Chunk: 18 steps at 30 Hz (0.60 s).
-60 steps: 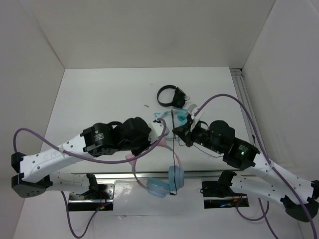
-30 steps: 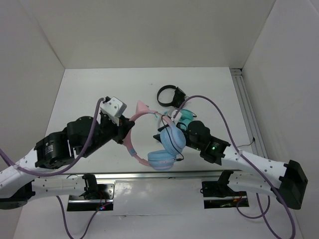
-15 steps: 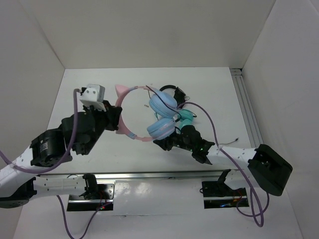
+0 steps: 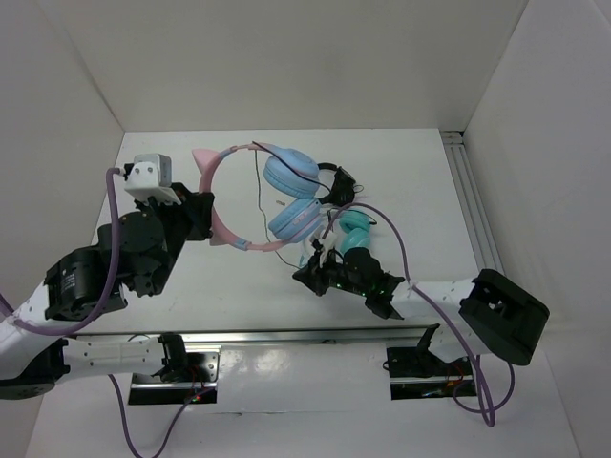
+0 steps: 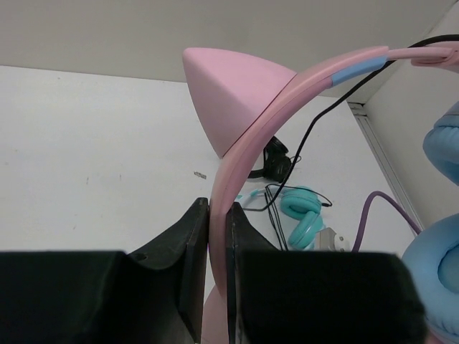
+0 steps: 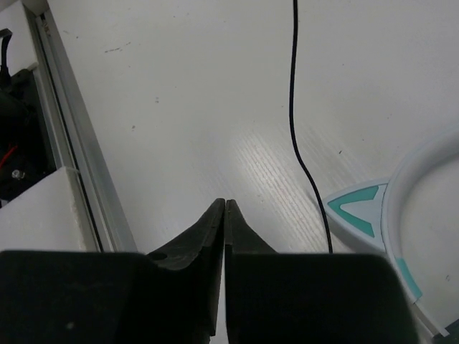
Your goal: Wrap the headphones
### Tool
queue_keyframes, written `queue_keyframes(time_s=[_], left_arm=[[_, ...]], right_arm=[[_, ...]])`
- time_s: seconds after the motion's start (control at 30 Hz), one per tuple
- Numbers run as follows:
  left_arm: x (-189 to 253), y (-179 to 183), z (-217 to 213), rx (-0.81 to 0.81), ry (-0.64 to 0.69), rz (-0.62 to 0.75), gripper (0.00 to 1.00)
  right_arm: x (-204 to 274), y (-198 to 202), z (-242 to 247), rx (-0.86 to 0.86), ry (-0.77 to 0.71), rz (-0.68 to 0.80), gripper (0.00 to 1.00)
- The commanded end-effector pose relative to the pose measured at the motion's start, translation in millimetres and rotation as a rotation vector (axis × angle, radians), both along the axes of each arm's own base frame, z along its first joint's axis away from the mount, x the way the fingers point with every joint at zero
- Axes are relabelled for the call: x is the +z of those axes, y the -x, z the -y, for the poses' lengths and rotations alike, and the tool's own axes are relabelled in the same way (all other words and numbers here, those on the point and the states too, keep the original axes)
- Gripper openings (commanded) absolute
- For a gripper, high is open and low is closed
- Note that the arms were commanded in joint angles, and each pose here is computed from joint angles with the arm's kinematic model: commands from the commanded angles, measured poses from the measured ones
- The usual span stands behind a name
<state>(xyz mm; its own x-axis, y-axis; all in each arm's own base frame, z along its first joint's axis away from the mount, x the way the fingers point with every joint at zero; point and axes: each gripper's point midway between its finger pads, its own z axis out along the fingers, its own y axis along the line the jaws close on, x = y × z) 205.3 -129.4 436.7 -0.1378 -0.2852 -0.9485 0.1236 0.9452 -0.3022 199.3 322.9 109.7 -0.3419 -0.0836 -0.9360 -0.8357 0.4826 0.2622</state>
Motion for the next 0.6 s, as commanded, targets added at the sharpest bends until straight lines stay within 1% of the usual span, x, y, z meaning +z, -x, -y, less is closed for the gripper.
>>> queue_keyframes(time_s=[0.0, 0.03, 0.07, 0.1, 0.13, 0.17, 0.23, 0.27, 0.33, 0.37, 0.4, 0.47, 0.5, 0.57], left_arm=[[29.8, 1.0, -10.9, 0.050, 0.185, 0.049, 0.00], [29.8, 1.0, -10.9, 0.050, 0.185, 0.049, 0.00], [28.2, 1.1, -11.3, 0.050, 0.177, 0.045, 0.00], [28.1, 1.1, -11.3, 0.050, 0.177, 0.045, 0.00], [28.1, 1.1, -11.3, 0.050, 0.177, 0.045, 0.00], [28.1, 1.6, -9.4, 0.040, 0.177, 0.044, 0.00], [26.6, 1.8, -9.4, 0.041, 0.179, 0.039, 0.00], [26.5, 2.3, -7.4, 0.029, 0.180, 0.037, 0.00], [27.6, 3.6, -7.2, 0.020, 0.188, 0.033, 0.00], [29.1, 4.8, -10.1, 0.020, 0.196, 0.036, 0.00], [29.1, 4.9, -10.1, 0.020, 0.196, 0.036, 0.00], [28.9, 6.4, -13.2, 0.021, 0.205, 0.034, 0.00], [29.0, 6.9, -11.3, 0.012, 0.215, 0.031, 0.00], [29.3, 8.7, -15.7, 0.012, 0.218, 0.032, 0.00]], right_arm=[[10.7, -1.0, -7.3, -0.006, -0.050, 0.039, 0.13], [13.0, -3.1, -10.0, -0.006, -0.057, 0.044, 0.27], [10.5, -3.4, -11.0, -0.008, -0.059, 0.035, 0.49], [12.3, -5.3, -13.5, -0.008, -0.061, 0.036, 0.53], [8.8, -7.0, -12.8, -0.018, -0.053, 0.033, 0.53], [11.5, -9.9, -18.7, -0.023, -0.055, 0.037, 0.64], [10.1, -19.9, -19.9, -0.054, -0.036, 0.061, 0.66], [4.6, -21.9, -22.5, -0.054, -0.024, 0.052, 0.66], [11.0, -29.2, -31.6, -0.052, -0.031, 0.068, 0.66], [4.1, -27.8, -37.3, -0.026, -0.019, 0.053, 0.66], [12.1, -31.1, -45.1, -0.015, -0.041, 0.065, 0.66], [5.7, -39.1, -49.2, -0.024, -0.034, 0.061, 0.66], [12.7, -42.8, -54.1, -0.024, -0.059, 0.079, 0.66], [9.4, -47.4, -54.4, -0.044, -0.060, 0.085, 0.66]])
